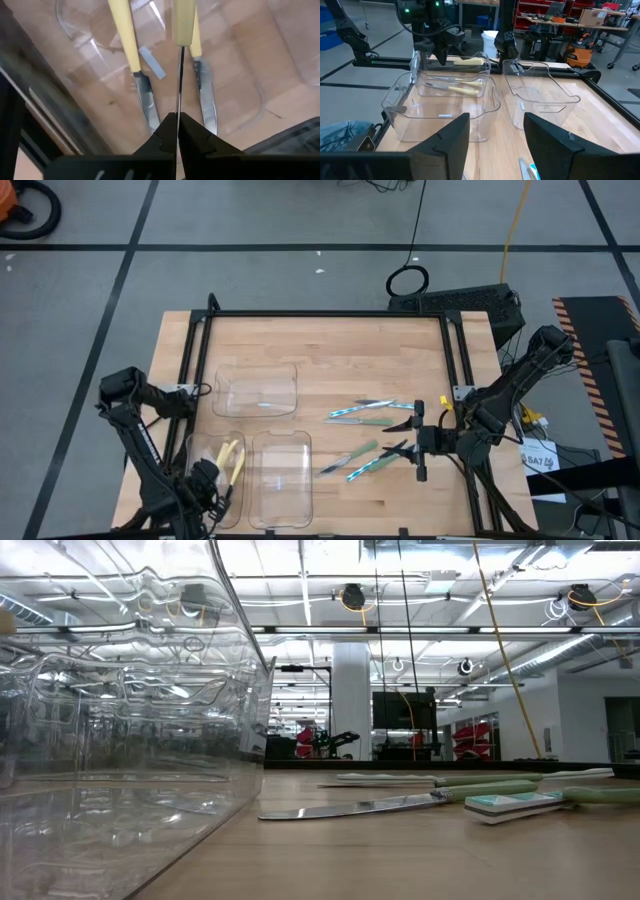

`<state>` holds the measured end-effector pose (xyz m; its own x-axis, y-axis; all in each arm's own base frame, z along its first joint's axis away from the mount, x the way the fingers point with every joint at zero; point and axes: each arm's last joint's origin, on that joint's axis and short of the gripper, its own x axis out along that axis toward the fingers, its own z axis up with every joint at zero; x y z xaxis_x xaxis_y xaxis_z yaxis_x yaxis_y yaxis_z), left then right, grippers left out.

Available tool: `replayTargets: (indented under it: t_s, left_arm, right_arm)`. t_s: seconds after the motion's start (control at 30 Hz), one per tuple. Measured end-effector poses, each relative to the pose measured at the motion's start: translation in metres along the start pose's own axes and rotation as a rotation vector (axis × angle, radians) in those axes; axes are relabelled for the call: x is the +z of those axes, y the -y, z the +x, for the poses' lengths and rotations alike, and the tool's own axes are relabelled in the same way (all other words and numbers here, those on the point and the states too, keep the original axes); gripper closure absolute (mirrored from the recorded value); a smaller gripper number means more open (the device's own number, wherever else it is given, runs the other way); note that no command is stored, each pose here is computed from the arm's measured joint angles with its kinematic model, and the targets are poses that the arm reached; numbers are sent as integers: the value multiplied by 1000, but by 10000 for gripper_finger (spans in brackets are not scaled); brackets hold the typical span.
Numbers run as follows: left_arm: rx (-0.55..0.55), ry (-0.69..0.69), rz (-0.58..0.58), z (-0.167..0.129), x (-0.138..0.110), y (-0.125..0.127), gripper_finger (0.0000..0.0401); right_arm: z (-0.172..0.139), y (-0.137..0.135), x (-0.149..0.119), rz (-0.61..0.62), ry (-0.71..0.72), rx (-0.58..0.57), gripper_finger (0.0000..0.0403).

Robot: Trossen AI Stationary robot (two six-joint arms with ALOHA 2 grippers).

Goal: Sort silverware by color (type)
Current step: Put the yellow table knife into the bottom left transparent bin, then put the bottom green table knife into the top transparent bin

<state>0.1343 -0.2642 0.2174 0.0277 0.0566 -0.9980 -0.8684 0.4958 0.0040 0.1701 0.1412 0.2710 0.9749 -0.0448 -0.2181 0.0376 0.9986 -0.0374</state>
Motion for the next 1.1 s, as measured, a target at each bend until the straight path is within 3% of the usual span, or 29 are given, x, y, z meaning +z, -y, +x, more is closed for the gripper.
replayTargets:
  t_s: [0.33, 0.8, 0.93, 1.1]
  left_arm:
    - [136, -74, 1, 15, -1, 5, 374]
    - [80, -31, 118, 8, 6, 17, 369]
    - [38, 49, 123, -16, 11, 24, 369]
    - [-29, 273, 191, -50, 23, 28, 368]
  right_arm:
    - [0, 0, 0, -4, -3, 0, 222]
    - [0, 0, -2, -19, -16, -4, 222]
    - [0, 1, -5, -44, -41, -8, 222]
    - [0, 3, -11, -48, -88, -20, 222]
